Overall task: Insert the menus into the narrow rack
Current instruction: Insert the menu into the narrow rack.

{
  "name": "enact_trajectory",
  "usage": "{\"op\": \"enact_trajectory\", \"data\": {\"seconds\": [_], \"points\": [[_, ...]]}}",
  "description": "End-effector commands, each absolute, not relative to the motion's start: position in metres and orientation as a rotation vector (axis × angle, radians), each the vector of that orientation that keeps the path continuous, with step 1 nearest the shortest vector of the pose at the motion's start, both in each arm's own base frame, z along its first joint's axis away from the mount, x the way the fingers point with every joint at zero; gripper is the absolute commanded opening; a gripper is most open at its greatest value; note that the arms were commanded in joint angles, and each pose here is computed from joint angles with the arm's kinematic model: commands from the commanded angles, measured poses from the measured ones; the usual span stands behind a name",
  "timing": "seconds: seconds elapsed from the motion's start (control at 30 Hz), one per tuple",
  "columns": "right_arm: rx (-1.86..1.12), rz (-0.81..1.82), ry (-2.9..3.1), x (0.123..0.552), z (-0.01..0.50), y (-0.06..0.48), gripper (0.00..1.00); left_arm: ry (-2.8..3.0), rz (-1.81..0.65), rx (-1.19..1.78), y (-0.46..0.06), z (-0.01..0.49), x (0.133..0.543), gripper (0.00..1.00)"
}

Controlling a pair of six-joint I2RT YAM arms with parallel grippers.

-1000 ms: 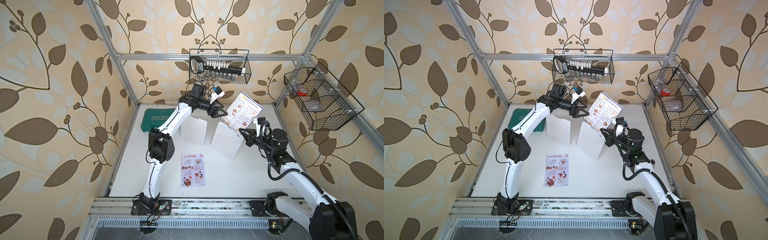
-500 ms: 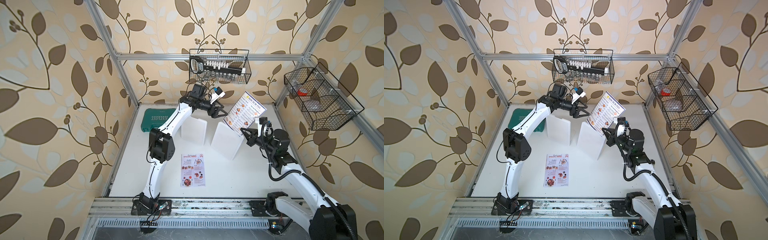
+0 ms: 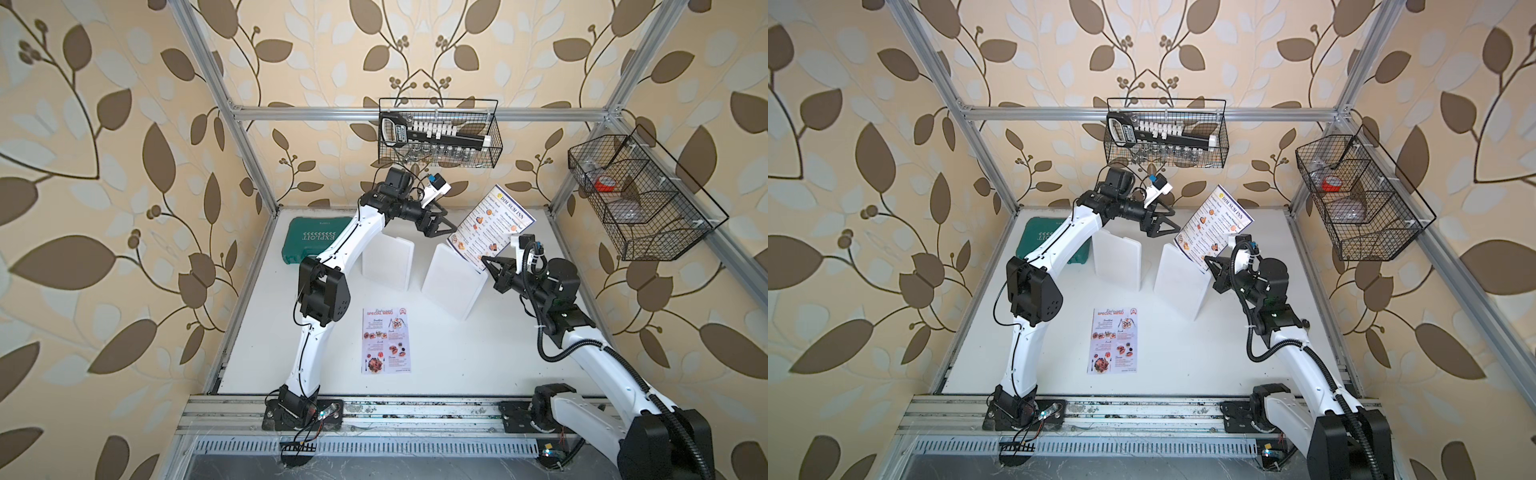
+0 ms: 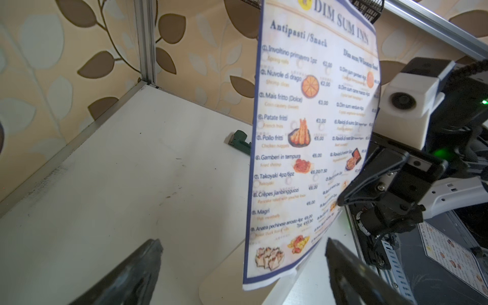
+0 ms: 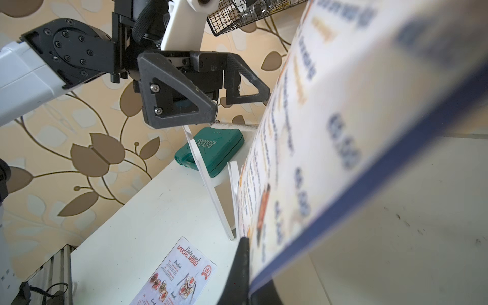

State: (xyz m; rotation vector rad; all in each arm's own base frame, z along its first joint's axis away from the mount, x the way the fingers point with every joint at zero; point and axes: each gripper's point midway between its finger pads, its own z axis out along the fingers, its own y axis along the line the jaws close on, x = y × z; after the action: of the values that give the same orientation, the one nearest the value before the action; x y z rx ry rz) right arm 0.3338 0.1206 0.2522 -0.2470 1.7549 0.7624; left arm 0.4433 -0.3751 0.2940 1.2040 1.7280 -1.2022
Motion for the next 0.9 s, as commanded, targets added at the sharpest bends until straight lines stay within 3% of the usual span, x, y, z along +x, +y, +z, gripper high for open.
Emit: {"op": "enact_trajectory", "data": {"seconds": [0.0,0.27,0.87], "points": [[-0.246,0.777,1.771,0.329,0.245,0.121,0.0,1.708,-1.179,1.203,-0.381,0.301,0.448,0.99],[-0.265,0.793,1.761,0.327,0.247,0.124,0.0,1.736,-1.194,1.215,-0.383,0.288,0.449,0.99],[-0.259,0.795,1.769,0.328,0.243,0.124,0.0,1.734,-1.259,1.343,-0.394,0.274,0.407,0.98]]}}
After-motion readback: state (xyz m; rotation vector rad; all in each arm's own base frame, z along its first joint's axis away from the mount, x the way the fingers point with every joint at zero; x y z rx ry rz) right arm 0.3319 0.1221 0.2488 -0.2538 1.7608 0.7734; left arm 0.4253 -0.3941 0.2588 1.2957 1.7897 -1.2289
